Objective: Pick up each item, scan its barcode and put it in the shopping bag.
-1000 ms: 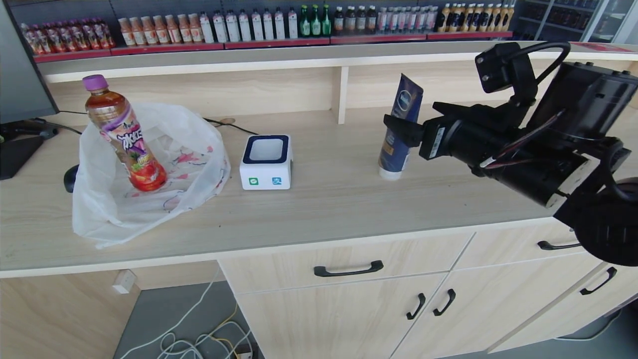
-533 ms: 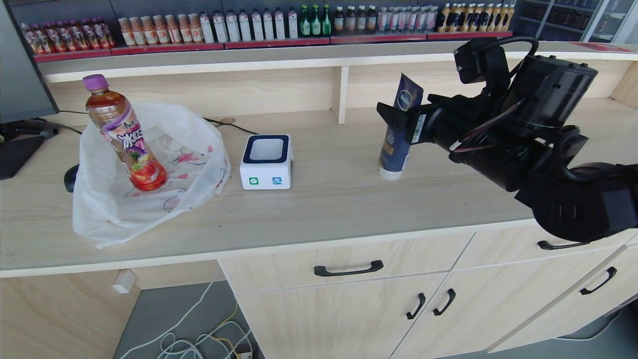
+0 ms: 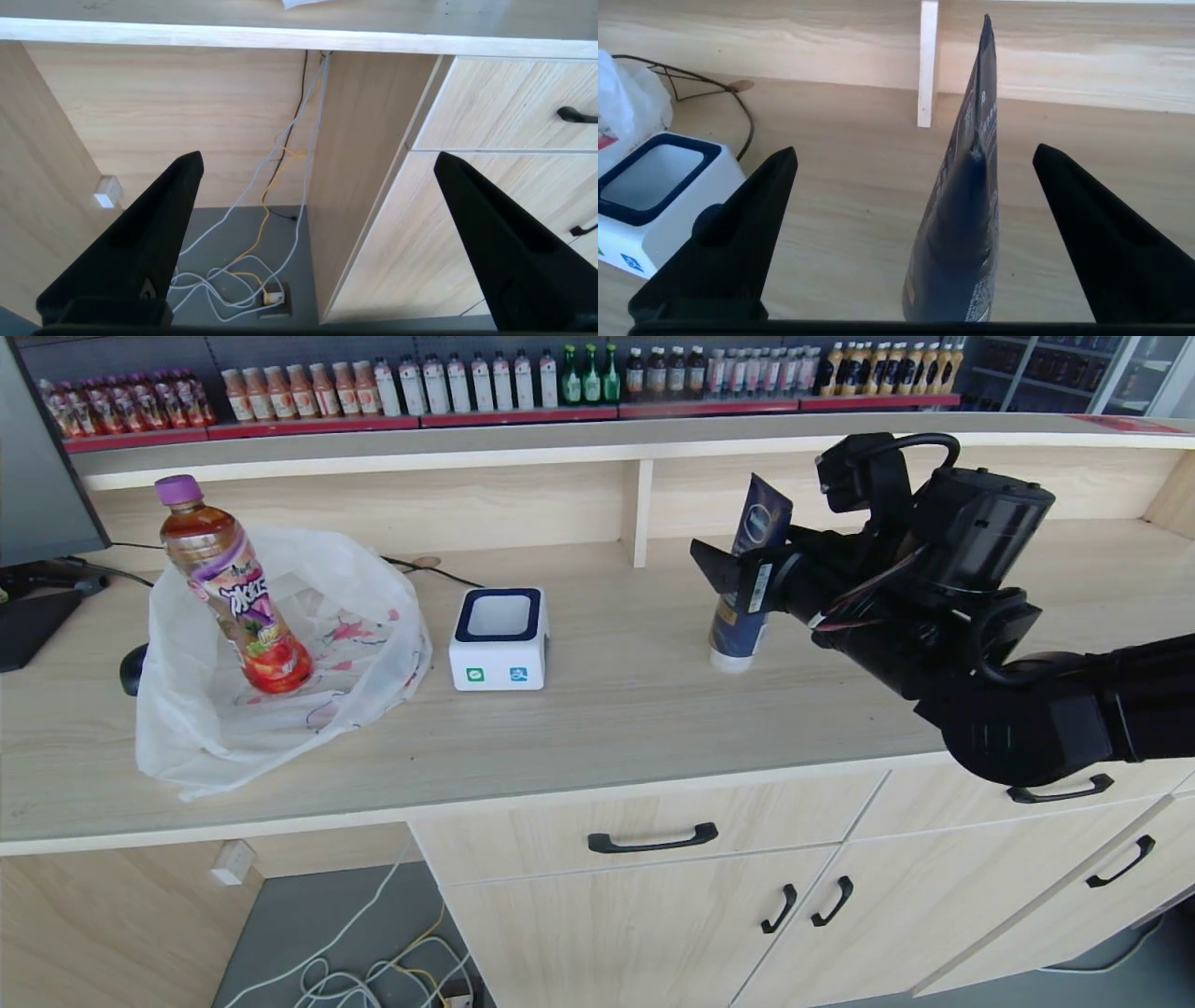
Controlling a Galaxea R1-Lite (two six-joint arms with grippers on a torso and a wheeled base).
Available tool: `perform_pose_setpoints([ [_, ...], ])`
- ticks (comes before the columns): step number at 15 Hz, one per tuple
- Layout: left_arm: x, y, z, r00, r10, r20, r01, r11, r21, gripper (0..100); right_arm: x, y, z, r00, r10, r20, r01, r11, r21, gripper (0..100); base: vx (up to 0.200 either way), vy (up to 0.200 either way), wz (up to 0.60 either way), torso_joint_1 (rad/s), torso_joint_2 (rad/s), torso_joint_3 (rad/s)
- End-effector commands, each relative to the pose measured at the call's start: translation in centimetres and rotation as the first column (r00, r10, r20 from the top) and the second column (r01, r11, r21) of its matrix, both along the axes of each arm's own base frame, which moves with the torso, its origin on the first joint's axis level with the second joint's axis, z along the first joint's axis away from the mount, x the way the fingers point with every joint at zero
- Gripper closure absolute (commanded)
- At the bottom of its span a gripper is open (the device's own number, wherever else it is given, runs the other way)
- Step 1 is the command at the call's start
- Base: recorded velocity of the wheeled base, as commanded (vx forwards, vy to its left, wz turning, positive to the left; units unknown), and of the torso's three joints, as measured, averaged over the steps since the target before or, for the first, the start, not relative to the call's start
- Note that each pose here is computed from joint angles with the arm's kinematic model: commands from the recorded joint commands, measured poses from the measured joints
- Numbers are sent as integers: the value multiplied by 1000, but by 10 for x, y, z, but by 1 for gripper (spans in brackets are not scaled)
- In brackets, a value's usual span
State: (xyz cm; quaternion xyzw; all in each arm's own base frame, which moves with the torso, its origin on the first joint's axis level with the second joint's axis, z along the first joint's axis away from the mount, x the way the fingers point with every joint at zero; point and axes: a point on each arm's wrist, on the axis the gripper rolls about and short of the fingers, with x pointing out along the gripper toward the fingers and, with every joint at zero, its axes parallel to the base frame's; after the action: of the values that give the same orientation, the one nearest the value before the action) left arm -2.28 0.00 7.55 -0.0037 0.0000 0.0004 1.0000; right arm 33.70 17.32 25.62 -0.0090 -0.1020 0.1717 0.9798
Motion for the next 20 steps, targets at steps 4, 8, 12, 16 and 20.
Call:
perform_pose_setpoints([
  [4, 0, 0, 0, 1000, 1, 0, -1, 1000, 0, 0, 18, -7, -17, 999, -37, -8, 37, 999, -5, 0, 0, 0, 0, 0, 0, 0],
  [8, 0, 0, 0, 1000, 1, 0, -1, 1000, 0, 0, 25, -9, -24, 999, -46, -12, 46, 999, -5, 0, 0, 0, 0, 0, 0, 0],
  [12, 0, 0, 0, 1000, 1, 0, -1, 1000, 0, 0, 30, -6, -32, 999, -48, -7, 48, 999, -4, 0, 0, 0, 0, 0, 0, 0],
  [16, 0, 0, 0, 1000, 1, 0, -1, 1000, 0, 0, 34, -5, -39, 999, -49, -21, 49, 999, -10, 0, 0, 0, 0, 0, 0, 0],
  [20, 0, 0, 0, 1000, 1, 0, -1, 1000, 0, 0, 37, -6, -44, 998, -54, -25, 54, 998, -12, 0, 0, 0, 0, 0, 0, 0],
])
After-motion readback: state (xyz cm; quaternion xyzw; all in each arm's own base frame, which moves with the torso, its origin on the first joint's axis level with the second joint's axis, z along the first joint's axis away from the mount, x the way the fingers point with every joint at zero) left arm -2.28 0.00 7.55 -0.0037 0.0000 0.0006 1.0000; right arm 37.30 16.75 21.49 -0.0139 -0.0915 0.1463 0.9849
